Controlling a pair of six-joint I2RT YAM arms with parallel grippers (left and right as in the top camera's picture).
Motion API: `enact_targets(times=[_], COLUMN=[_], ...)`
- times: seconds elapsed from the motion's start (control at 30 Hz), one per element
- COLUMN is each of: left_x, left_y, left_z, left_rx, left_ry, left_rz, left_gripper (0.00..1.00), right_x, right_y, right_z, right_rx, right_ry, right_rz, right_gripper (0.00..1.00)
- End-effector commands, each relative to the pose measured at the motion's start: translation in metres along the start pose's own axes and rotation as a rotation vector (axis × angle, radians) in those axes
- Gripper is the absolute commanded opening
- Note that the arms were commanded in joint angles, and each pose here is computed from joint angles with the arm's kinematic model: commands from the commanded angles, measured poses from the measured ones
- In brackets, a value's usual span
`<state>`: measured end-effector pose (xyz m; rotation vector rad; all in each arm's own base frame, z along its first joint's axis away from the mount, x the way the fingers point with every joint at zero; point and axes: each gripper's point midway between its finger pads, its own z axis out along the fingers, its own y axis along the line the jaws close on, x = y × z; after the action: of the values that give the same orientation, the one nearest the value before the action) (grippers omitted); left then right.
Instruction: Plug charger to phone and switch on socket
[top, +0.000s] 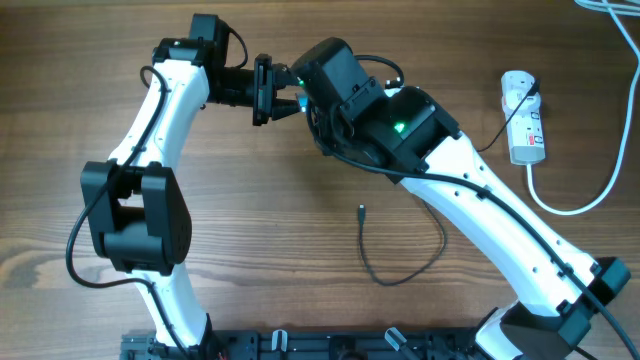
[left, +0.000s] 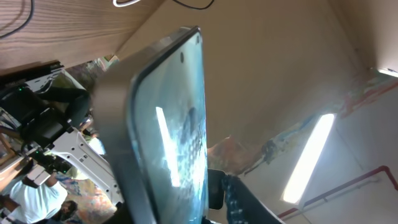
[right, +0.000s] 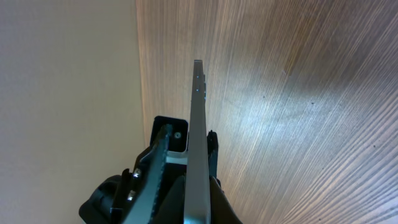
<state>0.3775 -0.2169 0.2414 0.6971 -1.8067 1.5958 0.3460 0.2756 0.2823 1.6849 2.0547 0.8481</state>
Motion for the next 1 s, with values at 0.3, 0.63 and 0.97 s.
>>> enact_targets(times=[0.3, 0.63, 0.97], left_x=[0.001, -0.037, -0.091], left_y=[-0.003, 0.017, 0.047], left_z=[0.001, -0.013, -0.073], left_rx=[-0.001, -0.122, -0.339], left_ry=[0.004, -0.210, -0.535], left_rz=[0.014, 0.067, 0.178], left_gripper=[0.04, 0.04, 0.04], right_x=[0.010, -0.007, -0.087], right_y=[0.013, 0.003, -0.018], right_z=[-0.004, -0.023, -0.056], right_rx=[-0.061, -0.024, 0.148], right_ry=[0.037, 0.010, -0.056], right_rz=[-0.211, -0.602, -1.092], right_gripper=[0.47, 1.00, 1.00])
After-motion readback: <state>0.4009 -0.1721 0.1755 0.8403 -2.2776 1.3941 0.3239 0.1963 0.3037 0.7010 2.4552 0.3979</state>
